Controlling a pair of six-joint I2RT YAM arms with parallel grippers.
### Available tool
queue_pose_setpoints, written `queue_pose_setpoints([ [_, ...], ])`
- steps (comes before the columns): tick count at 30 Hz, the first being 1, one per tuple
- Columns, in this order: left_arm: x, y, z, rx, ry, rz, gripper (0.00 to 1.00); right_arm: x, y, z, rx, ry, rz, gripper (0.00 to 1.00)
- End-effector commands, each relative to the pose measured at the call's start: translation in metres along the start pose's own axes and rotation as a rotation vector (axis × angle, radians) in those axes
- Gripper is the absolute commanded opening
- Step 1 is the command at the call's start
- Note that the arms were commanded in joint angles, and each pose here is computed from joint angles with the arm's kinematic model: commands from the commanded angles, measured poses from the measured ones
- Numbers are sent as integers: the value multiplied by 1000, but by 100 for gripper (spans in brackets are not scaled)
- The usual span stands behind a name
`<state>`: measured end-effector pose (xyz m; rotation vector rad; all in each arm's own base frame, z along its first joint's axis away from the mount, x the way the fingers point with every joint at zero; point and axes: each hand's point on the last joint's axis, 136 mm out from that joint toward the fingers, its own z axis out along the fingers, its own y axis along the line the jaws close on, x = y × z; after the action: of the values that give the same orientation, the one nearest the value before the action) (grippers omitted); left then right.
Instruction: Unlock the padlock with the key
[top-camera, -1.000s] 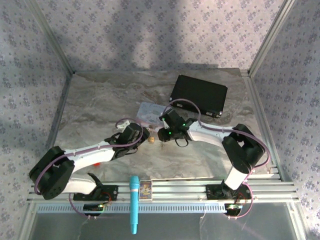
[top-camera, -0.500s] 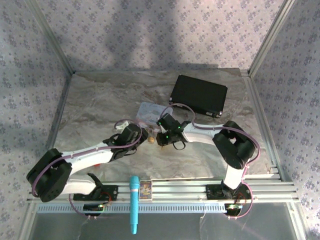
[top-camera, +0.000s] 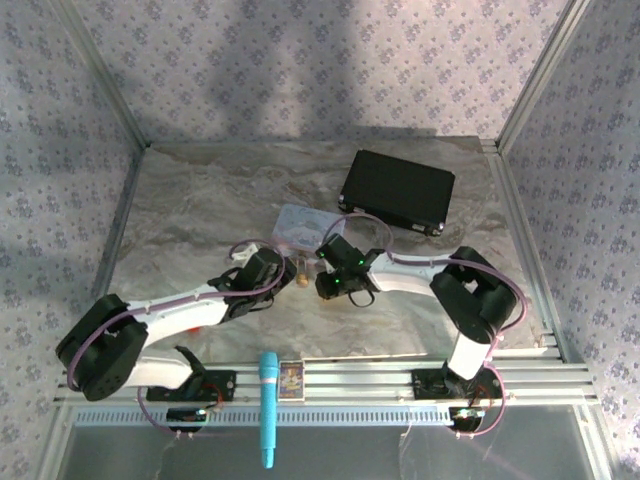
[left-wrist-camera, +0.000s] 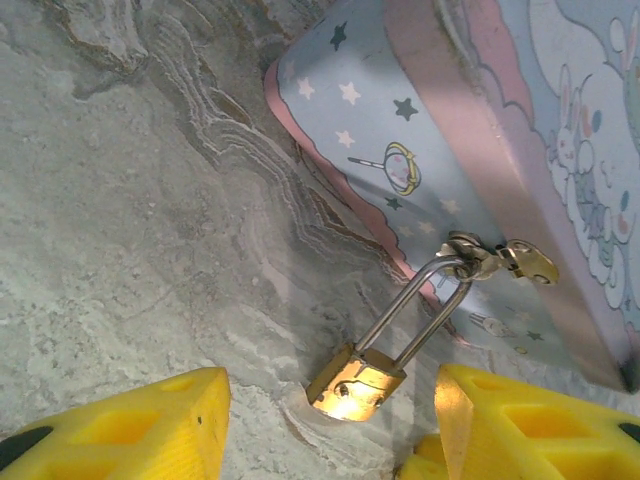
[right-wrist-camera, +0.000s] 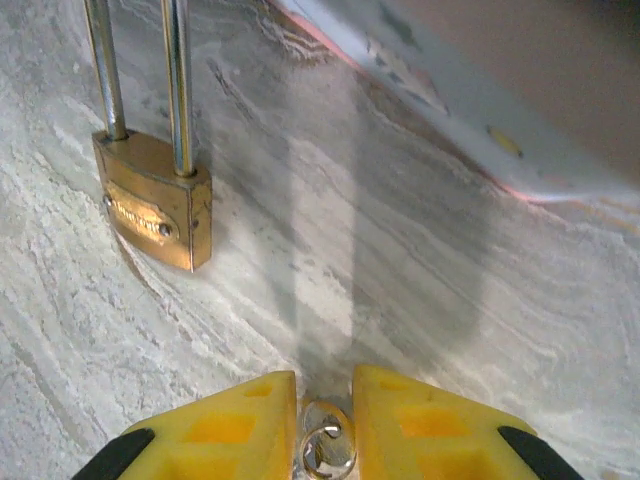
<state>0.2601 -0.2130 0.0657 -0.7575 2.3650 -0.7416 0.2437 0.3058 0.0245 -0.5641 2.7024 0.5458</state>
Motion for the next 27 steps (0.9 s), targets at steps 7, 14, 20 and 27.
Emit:
queue_pose_setpoints([
  [7,5,0,5,1,15,-24,57,40,16,-11,-67,90,15,23],
  [14,6,0,5,6,23,-27,57,19,2,-29,-61,32,30,24],
  [20,3,4,2,7,8,-37,57,5,12,-26,-95,26,-27,25],
  [27,1,9,-4,0,-6,-40,57,10,34,-1,-109,94,-97,24],
])
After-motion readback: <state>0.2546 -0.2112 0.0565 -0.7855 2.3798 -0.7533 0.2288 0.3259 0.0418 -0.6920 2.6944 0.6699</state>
